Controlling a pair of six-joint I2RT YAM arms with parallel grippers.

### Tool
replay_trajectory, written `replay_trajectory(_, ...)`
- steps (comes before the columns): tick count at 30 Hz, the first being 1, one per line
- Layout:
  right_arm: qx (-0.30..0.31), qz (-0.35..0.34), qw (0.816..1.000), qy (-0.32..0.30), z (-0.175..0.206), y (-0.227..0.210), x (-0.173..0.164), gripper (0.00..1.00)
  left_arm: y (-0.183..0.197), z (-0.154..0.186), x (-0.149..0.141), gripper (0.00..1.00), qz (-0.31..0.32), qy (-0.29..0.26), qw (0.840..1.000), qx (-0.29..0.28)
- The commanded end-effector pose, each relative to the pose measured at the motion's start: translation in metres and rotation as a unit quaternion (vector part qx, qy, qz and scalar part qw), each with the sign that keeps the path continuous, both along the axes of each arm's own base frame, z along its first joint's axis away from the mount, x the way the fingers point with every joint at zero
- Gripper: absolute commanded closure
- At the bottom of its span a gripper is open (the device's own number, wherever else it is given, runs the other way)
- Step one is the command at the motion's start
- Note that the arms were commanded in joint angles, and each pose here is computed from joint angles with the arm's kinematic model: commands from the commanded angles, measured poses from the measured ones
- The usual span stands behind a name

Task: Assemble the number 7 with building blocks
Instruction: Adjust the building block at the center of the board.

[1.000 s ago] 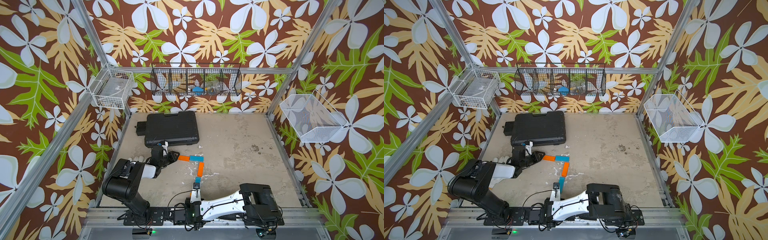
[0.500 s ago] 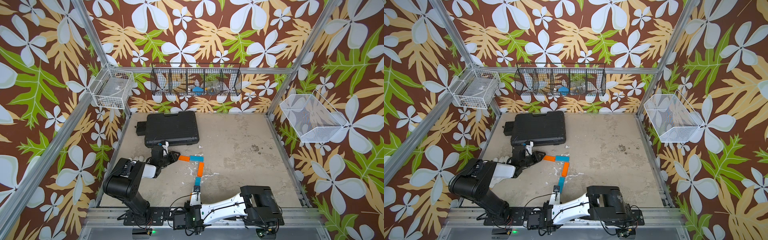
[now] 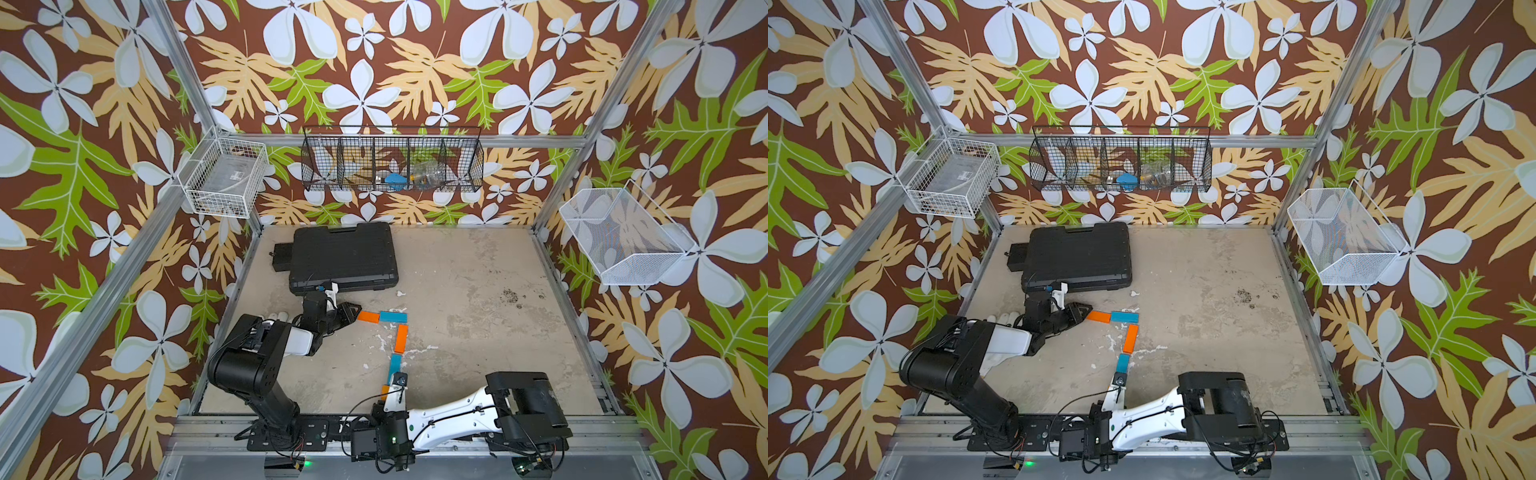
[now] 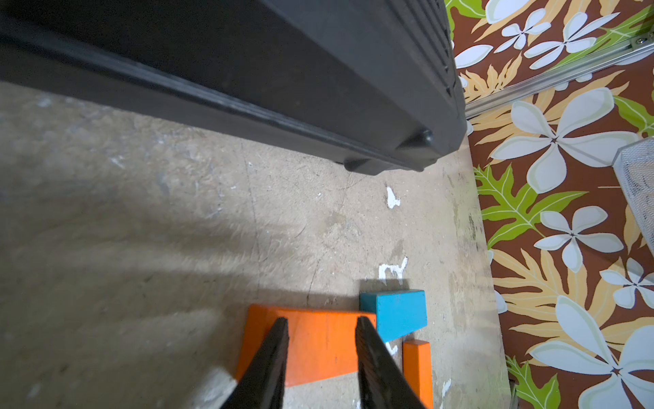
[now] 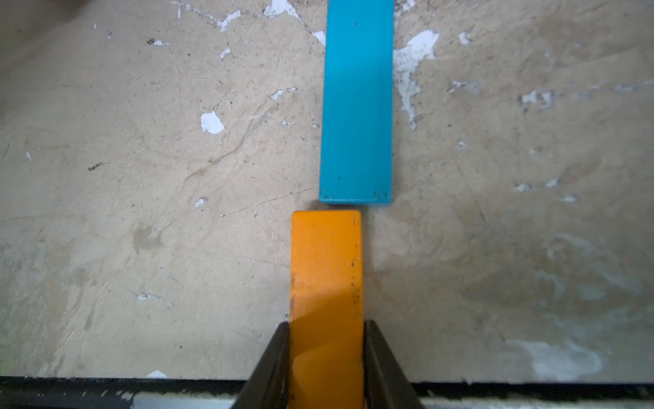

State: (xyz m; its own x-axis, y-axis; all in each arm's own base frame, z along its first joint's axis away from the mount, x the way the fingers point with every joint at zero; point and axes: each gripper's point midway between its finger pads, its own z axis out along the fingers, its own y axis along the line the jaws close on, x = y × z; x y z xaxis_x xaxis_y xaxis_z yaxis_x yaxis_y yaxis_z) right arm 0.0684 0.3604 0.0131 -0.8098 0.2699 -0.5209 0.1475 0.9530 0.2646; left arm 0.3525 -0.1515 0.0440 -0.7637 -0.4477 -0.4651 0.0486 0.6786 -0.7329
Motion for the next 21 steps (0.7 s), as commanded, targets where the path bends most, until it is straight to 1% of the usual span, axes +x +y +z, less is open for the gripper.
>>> replay_trajectory(1,-0.052,-0.016,0.994,0.09,-0.025,-0.027,-0.029,0.69,0.001,-0.004,-0.001,0.64,0.002,0.01,1.0,0.0)
replay_trajectory(6,-0.067,-0.022,0.994,0.089,-0.021,-0.029,-0.03,0.67,0.001,-0.004,-0.001,0.64,0.001,0.012,1.0,-0.003)
replay_trajectory(13,-0.071,-0.043,0.992,0.092,-0.021,-0.038,-0.031,0.65,0.0,-0.004,-0.001,0.64,0.0,0.011,1.0,-0.004)
replay_trajectory(18,-0.071,-0.043,0.993,0.084,-0.022,-0.037,-0.028,0.63,0.0,-0.005,-0.001,0.64,-0.001,0.013,1.0,-0.006)
replay_trajectory(21,-0.069,-0.04,0.994,0.077,-0.021,-0.034,-0.026,0.6,0.0,-0.005,-0.001,0.64,-0.001,0.013,1.0,-0.007)
